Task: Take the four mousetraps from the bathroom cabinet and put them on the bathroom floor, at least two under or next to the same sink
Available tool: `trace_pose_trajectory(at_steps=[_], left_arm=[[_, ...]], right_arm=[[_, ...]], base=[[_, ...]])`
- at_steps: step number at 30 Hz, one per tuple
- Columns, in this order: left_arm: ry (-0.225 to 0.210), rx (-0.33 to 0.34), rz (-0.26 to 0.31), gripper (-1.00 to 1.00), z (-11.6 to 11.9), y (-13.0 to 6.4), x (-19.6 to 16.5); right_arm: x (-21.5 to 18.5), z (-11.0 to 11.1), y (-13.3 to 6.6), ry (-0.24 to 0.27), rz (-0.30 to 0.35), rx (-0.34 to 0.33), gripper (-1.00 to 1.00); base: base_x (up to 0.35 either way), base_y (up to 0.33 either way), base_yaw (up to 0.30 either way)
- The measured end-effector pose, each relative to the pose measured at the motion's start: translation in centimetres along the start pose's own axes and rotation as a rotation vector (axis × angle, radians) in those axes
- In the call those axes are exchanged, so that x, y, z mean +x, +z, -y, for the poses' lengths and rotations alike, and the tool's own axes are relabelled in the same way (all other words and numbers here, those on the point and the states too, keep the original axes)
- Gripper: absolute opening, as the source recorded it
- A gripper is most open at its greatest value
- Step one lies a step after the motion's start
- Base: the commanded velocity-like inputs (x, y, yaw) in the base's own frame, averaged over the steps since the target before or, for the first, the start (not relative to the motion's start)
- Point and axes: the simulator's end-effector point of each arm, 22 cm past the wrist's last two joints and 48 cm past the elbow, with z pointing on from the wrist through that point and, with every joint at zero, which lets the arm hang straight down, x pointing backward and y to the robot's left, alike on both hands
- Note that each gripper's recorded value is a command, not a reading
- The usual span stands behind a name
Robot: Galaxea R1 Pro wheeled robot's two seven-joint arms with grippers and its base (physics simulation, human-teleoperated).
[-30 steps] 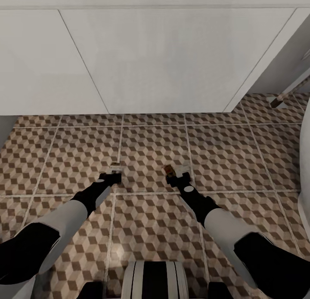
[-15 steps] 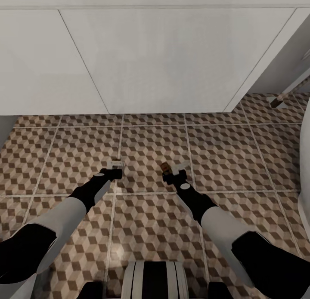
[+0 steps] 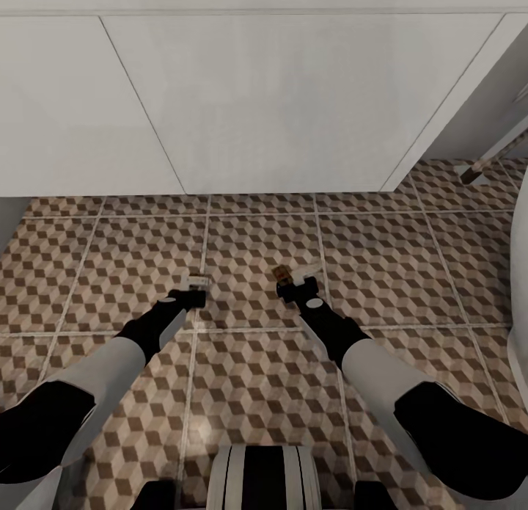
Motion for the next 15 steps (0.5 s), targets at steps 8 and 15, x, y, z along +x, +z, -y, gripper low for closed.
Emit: trace_pose_trajectory(at_steps=[8, 15], left_arm=[[0.001, 0.016, 0.072, -1.00, 0.4, -0.4, -3.1], [0.002, 0.017, 0.079, -1.00, 0.4, -0.5, -3.4]], right_arm=[[0.1, 0.8, 0.1, -0.003, 0.001, 0.010, -1.00], [0.3, 1.6, 0.1, -0.007, -0.001, 0.020, -1.00]], base=[[0.000, 0.000, 0.000], [0.000, 0.000, 0.000]])
